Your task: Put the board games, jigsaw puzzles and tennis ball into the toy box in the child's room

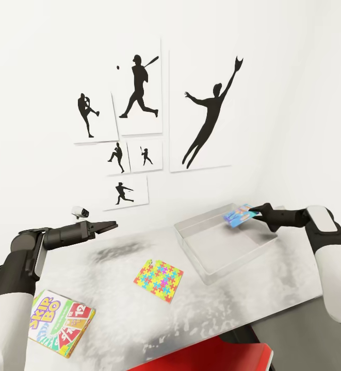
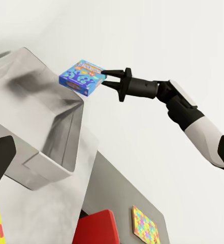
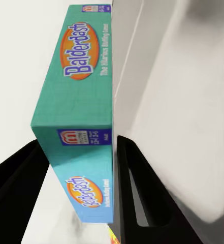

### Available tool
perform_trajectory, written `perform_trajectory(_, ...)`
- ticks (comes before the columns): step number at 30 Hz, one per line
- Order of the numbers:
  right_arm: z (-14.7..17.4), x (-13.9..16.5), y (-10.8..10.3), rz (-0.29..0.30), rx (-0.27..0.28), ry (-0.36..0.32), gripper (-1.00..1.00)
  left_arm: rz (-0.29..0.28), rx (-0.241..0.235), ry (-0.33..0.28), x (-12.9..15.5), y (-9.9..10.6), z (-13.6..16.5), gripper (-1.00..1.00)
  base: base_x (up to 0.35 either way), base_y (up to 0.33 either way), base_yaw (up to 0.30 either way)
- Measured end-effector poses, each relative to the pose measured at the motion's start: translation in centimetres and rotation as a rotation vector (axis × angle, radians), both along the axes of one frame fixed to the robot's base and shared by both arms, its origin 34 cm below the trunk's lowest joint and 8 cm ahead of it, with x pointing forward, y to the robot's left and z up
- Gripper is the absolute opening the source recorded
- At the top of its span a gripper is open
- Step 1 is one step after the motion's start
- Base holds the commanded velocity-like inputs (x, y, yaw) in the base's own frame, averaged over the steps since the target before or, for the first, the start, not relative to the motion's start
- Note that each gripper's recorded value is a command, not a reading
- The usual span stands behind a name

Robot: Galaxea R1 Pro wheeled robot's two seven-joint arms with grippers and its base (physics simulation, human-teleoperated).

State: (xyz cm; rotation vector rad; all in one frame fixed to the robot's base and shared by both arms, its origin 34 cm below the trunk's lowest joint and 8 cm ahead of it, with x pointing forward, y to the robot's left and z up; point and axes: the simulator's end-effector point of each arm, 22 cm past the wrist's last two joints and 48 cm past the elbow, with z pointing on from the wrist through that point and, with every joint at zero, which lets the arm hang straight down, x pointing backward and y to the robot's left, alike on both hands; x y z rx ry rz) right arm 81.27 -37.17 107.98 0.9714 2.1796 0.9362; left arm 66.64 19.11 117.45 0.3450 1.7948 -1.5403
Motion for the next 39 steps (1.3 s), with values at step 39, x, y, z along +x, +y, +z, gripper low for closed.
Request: perform_trajectory(39,-2.4,-0.9,-0.8,-0.014,0.001,0.066,-1.0,-0.002,0.001,0.008,0.1,-0.1,-0.4,1.0,0.0,0.0,0.0)
